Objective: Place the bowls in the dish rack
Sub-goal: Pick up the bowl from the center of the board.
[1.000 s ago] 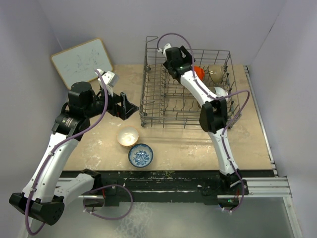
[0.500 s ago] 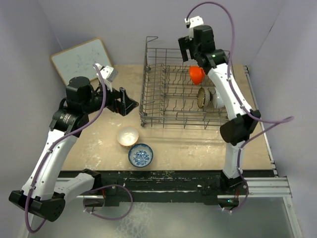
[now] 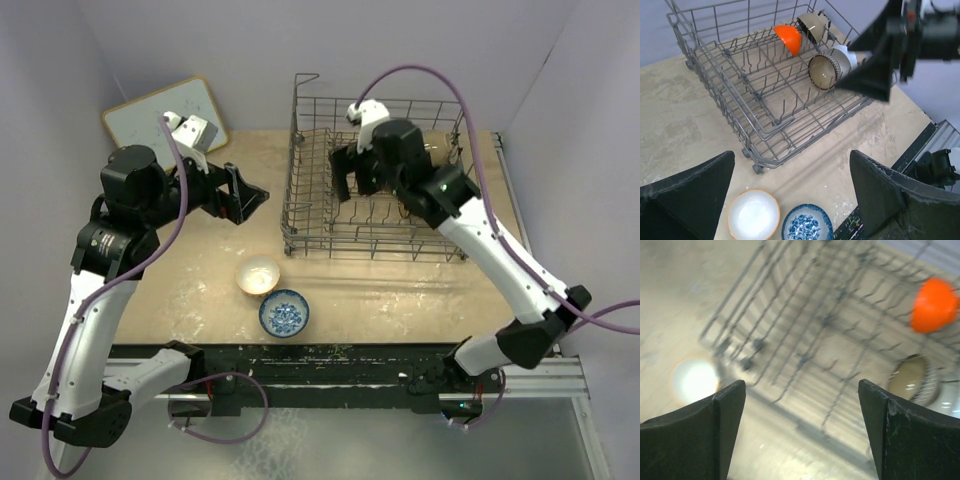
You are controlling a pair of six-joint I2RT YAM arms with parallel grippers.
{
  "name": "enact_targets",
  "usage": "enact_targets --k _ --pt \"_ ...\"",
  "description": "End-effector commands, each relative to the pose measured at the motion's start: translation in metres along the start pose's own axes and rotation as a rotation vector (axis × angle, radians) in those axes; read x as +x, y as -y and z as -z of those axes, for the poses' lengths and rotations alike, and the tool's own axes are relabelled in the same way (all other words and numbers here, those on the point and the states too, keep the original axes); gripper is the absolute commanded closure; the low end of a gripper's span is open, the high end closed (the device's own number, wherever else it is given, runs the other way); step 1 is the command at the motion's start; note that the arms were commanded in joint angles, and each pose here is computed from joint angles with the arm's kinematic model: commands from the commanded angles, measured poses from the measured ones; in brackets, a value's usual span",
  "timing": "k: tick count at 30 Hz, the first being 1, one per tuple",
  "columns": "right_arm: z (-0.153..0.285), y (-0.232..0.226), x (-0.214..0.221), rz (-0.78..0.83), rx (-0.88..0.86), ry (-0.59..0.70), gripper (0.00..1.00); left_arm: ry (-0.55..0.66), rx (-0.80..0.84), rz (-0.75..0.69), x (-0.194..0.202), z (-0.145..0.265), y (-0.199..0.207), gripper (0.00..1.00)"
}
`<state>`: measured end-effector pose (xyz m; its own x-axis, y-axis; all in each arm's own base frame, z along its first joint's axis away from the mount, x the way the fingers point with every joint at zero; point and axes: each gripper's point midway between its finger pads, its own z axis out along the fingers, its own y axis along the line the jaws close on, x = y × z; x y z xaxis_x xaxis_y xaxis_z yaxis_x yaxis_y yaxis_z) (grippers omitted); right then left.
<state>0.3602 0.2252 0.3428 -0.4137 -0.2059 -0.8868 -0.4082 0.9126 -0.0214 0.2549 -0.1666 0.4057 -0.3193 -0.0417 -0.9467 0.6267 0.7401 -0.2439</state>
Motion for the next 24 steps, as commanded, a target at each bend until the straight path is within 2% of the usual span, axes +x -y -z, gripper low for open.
enact_targets --k 1,5,10,19,24 --pt "0.040 -0.065 0.035 -0.068 -0.175 -0.053 0.08 0.050 -0.032 -0.030 -0.019 0.019 0.005 0.01" --pt "0.057 -0.130 0.088 -0.041 -0.295 -0.155 0.10 0.058 -0.056 -0.020 -0.018 0.029 0.005 0.01" --pt "0.053 -0.170 0.152 -0.034 -0.357 -0.274 0.11 0.066 -0.105 -0.019 -0.015 0.046 0.004 0.01" --pt "0.014 -0.198 0.246 -0.116 -0.394 -0.430 0.19 0.103 -0.208 -0.059 -0.019 0.085 0.001 0.01" --pt "-0.008 -0.210 0.268 -0.168 -0.379 -0.444 0.30 0.100 -0.201 -0.065 -0.016 0.088 0.003 0.01"
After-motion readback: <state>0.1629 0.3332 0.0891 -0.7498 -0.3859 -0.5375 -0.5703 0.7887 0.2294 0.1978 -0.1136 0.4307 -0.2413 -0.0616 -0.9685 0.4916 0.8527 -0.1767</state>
